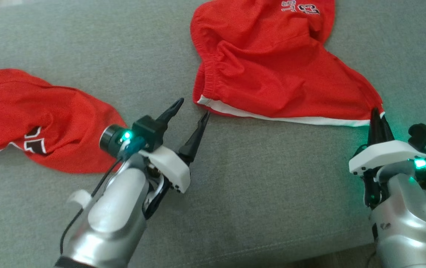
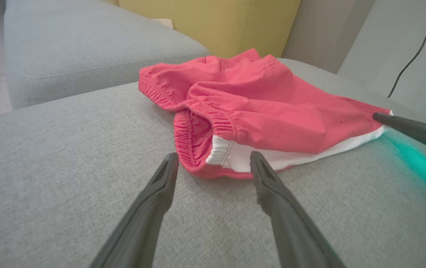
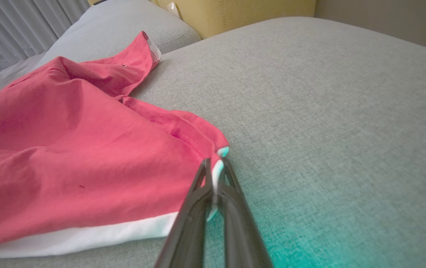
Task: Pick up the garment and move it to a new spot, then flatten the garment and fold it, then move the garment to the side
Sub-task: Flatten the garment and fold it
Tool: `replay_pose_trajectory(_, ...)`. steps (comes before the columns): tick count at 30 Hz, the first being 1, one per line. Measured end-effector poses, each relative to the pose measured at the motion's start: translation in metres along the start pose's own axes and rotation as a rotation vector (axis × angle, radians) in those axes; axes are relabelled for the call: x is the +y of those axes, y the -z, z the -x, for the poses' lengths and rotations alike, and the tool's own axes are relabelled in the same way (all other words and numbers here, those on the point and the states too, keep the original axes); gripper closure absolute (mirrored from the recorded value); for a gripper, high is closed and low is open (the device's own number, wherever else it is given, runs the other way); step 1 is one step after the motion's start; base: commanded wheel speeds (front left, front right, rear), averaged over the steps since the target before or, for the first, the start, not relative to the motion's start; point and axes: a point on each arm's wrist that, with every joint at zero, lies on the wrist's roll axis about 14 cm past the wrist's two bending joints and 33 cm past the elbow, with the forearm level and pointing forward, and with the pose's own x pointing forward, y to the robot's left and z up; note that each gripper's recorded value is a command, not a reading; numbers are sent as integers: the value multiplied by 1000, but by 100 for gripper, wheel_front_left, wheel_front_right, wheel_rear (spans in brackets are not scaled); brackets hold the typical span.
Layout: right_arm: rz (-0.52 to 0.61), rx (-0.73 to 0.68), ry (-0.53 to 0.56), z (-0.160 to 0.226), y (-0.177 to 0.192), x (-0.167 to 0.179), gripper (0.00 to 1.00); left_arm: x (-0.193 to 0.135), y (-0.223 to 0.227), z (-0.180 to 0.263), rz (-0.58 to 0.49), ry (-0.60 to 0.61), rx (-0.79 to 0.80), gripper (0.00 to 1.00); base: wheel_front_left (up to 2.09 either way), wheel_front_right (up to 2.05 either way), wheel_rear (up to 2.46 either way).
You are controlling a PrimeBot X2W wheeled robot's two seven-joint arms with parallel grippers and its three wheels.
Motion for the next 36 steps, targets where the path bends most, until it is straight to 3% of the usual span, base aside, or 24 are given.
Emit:
replay_pose_trajectory(14, 2, -20, -11, 0, -4, 0, 100, -14, 10, -23, -5, 87, 47, 0, 0, 0, 0)
replay_pose_trajectory(15, 2, -20, -11, 0, -4, 0, 100, -14, 10, -23, -5, 87, 47, 55, 0, 0, 0)
replay_pose_trajectory(16, 2, -22, -12, 0, -5, 0, 100, -16, 12, -23, -3, 94, 51, 84, 0, 0, 0)
replay_pose_trajectory(17, 2, -22, -12, 0, -5, 0, 100, -18, 13, -22, 1, 99, 55, 100, 0, 0, 0)
replay_pose_trajectory(27, 28, -102, -82, -6, -31, 24, 100, -4, -13, -22, 10, 73, -17, 100, 0, 0, 0)
replay_pose_trajectory(36, 77, -412, -281, 14, -140, 93, 100, 27, -119, 0, -33, -43, -308, 100, 0, 0, 0)
